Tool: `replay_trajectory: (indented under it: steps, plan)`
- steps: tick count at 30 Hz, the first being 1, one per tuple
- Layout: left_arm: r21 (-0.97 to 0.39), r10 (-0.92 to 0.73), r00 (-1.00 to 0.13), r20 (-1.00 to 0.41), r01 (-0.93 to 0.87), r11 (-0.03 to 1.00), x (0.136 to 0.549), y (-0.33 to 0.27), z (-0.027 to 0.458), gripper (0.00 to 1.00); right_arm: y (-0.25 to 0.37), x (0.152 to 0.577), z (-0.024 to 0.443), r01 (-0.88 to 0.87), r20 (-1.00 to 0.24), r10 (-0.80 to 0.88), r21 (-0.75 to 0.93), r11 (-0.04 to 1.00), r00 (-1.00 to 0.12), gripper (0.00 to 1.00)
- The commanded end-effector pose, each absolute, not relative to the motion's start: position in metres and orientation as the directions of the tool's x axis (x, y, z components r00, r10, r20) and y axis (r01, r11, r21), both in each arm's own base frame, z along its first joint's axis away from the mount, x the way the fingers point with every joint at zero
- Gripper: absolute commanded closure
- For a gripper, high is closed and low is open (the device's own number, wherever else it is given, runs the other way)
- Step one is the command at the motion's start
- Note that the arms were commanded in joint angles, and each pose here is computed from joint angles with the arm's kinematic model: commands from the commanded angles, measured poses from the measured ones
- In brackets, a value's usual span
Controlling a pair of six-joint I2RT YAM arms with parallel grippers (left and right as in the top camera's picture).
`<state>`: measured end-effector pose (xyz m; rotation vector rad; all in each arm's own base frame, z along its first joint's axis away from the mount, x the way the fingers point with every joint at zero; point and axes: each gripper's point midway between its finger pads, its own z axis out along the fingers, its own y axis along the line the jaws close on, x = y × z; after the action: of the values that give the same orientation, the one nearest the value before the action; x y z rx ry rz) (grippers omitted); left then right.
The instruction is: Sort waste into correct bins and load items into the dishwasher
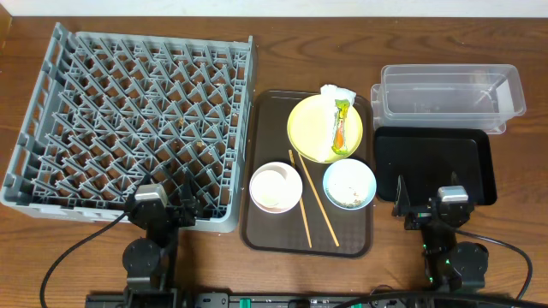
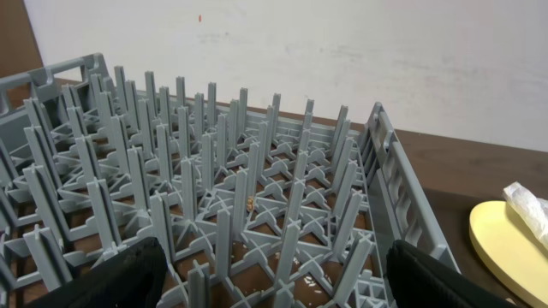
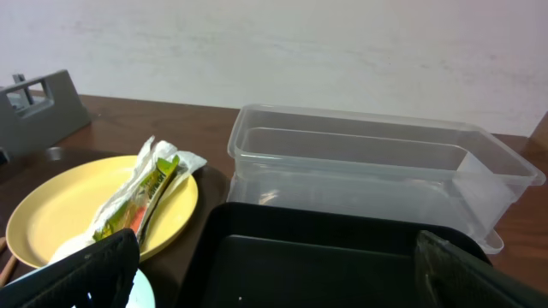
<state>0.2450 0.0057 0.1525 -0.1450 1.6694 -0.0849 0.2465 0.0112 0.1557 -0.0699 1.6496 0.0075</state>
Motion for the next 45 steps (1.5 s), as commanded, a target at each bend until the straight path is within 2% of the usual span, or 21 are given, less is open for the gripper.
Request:
replay_trajectory:
  steps: [1, 45]
  plan:
    - [-0.143, -0.151, -0.146, -0.978, -0.062, 0.988, 0.2438, 0.0075, 0.1368, 0.15, 0.0102, 0.2462, 0.1553, -0.046, -0.996, -0.053, -0.050, 0.998, -0.078, 0.01]
    - [-0.143, -0.151, -0.146, -0.978, -0.062, 0.988, 0.2438, 0.0075, 0.1368, 0.15, 0.0090, 0.2465, 0.1581, -0.039, -0.996, -0.060, -0.058, 0.998, -0.067, 0.01]
